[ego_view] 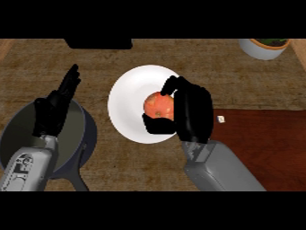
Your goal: Pick the squash from the tray and place it in the plate
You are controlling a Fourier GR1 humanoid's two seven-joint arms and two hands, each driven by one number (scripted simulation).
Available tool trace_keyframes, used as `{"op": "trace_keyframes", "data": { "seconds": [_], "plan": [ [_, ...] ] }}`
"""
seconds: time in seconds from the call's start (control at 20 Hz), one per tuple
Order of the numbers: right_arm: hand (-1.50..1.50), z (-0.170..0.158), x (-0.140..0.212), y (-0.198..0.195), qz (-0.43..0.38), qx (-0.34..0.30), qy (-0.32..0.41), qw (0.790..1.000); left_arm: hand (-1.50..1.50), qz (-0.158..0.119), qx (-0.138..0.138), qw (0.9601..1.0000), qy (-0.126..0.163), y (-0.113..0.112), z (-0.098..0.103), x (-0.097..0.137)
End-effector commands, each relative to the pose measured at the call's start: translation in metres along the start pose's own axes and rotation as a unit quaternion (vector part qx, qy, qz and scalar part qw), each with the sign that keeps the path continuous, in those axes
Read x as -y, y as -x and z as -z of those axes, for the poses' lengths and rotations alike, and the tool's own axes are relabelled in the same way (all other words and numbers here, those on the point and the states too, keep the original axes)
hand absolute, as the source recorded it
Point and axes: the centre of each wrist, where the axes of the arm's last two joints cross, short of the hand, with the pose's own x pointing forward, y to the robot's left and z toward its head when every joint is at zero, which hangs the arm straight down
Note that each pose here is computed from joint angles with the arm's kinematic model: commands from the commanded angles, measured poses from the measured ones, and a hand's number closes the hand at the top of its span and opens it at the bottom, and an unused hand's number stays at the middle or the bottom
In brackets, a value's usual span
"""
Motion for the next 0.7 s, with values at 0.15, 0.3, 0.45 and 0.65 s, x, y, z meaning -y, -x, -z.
{"op": "trace_keyframes", "data": {
  "seconds": [0.15,0.3,0.45,0.65],
  "plan": [
    [1.5,0.045,-0.052,-0.006,-0.086,-0.027,-0.039,0.995,0.0,0.002,-0.003,0.9999,0.015,0.004,-0.001,0.0],
    [1.5,0.06,-0.06,-0.015,-0.119,-0.048,-0.059,0.99,0.0,-0.002,0.0,0.9999,0.017,-0.003,0.003,-0.001],
    [1.5,0.05,-0.088,0.021,-0.066,-0.102,-0.059,0.991,0.0,0.0,0.005,0.9997,0.023,-0.003,-0.005,0.007],
    [-1.5,0.06,-0.092,0.029,-0.006,-0.121,-0.088,0.989,0.0,-0.01,0.004,0.9997,0.021,-0.003,0.011,0.01]
  ]
}}
